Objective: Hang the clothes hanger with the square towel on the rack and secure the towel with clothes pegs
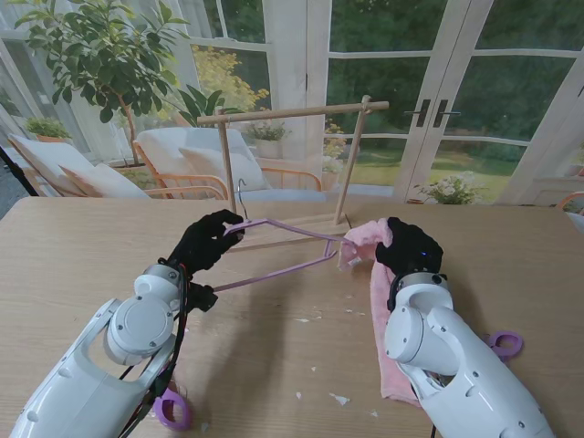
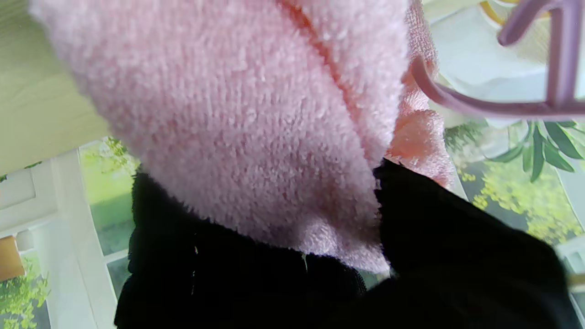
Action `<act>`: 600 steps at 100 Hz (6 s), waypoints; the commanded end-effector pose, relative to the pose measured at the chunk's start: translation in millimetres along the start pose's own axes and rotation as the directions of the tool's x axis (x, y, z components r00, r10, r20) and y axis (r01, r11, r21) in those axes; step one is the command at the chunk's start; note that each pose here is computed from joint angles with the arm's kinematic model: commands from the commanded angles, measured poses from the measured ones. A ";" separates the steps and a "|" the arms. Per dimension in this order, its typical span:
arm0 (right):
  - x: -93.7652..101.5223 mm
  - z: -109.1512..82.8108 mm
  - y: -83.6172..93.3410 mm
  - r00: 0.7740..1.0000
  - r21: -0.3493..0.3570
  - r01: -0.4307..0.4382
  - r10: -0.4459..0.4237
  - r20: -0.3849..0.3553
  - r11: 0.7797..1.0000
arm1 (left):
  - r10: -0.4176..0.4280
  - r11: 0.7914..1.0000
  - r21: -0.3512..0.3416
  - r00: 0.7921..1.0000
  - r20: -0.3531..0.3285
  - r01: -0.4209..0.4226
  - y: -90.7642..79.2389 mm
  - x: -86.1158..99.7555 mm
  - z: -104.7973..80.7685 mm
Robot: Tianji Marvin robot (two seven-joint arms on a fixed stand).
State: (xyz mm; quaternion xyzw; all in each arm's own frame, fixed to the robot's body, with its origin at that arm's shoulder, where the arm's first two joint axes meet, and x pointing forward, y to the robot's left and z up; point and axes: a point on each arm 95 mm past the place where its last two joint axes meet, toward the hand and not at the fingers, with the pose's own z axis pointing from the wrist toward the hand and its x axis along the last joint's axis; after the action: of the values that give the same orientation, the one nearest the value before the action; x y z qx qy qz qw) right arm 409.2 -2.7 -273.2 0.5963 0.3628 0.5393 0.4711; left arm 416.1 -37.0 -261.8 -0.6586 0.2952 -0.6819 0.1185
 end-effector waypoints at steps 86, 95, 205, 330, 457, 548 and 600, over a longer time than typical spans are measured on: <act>50.5 -48.0 83.1 0.951 -0.202 -0.212 0.154 -0.268 0.956 | 0.051 0.998 -0.052 0.994 0.099 -0.046 11.5 2.6 14.9; 52.9 -51.5 89.8 0.938 -0.179 -0.229 0.168 -0.302 0.957 | 0.049 0.997 -0.060 0.992 0.115 -0.042 13.4 3.3 17.1; 90.5 -67.0 75.3 0.827 0.130 -0.246 0.278 -0.489 0.960 | -0.105 0.991 -0.078 0.990 0.099 0.112 24.9 30.0 17.1; 109.6 -37.5 21.1 0.900 0.187 -0.105 0.174 -0.399 0.977 | -0.268 0.953 -0.124 0.960 0.081 0.277 35.8 70.9 -0.5; 115.4 -37.0 14.6 0.924 0.101 -0.001 0.040 -0.381 0.995 | -0.315 0.936 -0.151 0.948 0.050 0.318 30.5 79.9 -6.1; 62.2 -70.7 17.0 0.922 -0.011 -0.038 0.031 -0.387 0.999 | -0.274 0.961 -0.056 0.961 -0.044 0.271 -9.8 96.2 -0.8; 51.4 -50.2 -16.3 0.944 0.127 -0.012 0.054 -0.327 0.992 | -0.283 0.958 -0.073 0.956 -0.074 0.278 -14.3 117.6 -2.3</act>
State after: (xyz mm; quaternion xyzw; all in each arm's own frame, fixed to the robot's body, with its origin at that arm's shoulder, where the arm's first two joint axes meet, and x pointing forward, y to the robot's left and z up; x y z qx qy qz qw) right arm 369.9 54.1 -270.6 0.5317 0.4479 0.6183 0.3665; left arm 406.9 -85.2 -164.0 -0.6735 0.2214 -0.7052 -0.0009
